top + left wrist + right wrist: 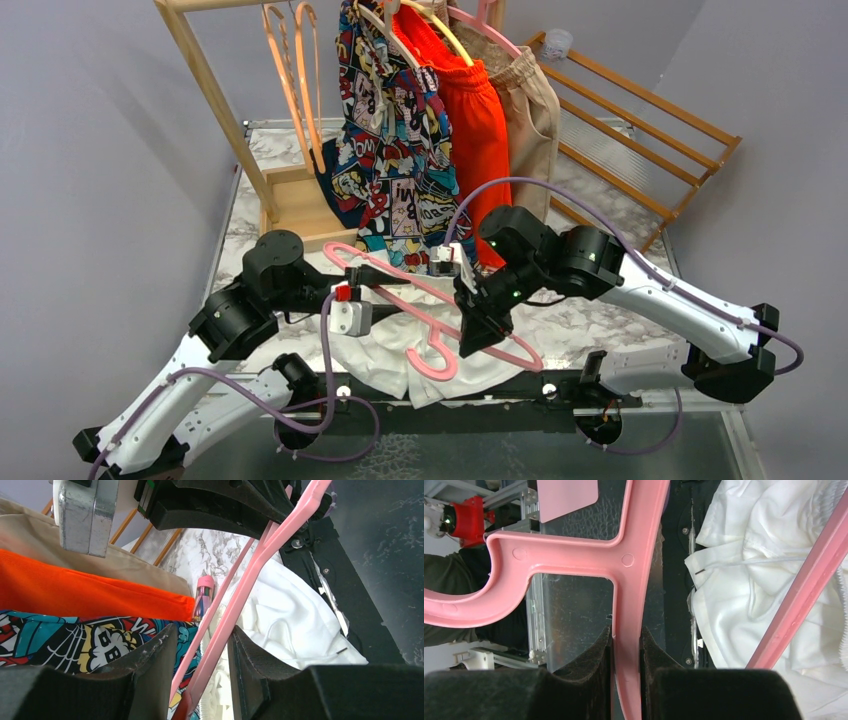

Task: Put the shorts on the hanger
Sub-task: Pick up the hanger from the clothesline.

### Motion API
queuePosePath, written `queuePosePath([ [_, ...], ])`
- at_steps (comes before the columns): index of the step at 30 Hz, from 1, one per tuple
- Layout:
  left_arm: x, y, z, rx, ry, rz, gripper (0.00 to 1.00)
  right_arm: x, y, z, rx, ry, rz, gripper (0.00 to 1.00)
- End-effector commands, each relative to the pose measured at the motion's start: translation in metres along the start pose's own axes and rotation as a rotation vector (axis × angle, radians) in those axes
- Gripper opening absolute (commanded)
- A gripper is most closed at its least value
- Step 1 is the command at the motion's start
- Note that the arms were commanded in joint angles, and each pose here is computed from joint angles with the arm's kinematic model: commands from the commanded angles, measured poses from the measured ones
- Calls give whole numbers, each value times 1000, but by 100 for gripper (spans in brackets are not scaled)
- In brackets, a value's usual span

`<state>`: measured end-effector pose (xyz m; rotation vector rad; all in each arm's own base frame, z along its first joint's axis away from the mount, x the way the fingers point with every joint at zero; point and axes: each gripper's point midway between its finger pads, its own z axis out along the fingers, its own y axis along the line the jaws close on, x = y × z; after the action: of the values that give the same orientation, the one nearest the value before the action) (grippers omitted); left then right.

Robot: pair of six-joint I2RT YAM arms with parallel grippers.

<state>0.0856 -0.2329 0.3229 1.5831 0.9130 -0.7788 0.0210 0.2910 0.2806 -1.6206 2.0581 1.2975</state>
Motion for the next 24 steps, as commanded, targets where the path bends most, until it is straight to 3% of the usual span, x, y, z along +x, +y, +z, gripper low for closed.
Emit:
queuePosePath([
  [1, 5, -3, 2, 3, -4, -1, 18, -32, 3, -5, 11, -102, -114, 11],
  [3, 6, -4, 1, -4, -2, -3, 54, -32, 4, -4, 2, -104, -115, 10],
  [4, 6, -4, 1, -7, -1, -1, 62, -31, 5, -4, -5, -102, -114, 10],
  [8, 0, 0, -5, -37, -4, 27, 69, -30, 6, -3, -17, -93, -101, 9],
  [13, -7, 1, -9, -40, -5, 43, 64, -28, 10, -4, -28, -90, -66, 8],
  [18, -4, 1, -4, -19, 7, 32, 37, -24, 14, -1, -58, -87, -17, 6],
  [24, -2, 1, 1, 2, 24, 35, 20, -19, 14, 2, -58, -71, 40, 4],
])
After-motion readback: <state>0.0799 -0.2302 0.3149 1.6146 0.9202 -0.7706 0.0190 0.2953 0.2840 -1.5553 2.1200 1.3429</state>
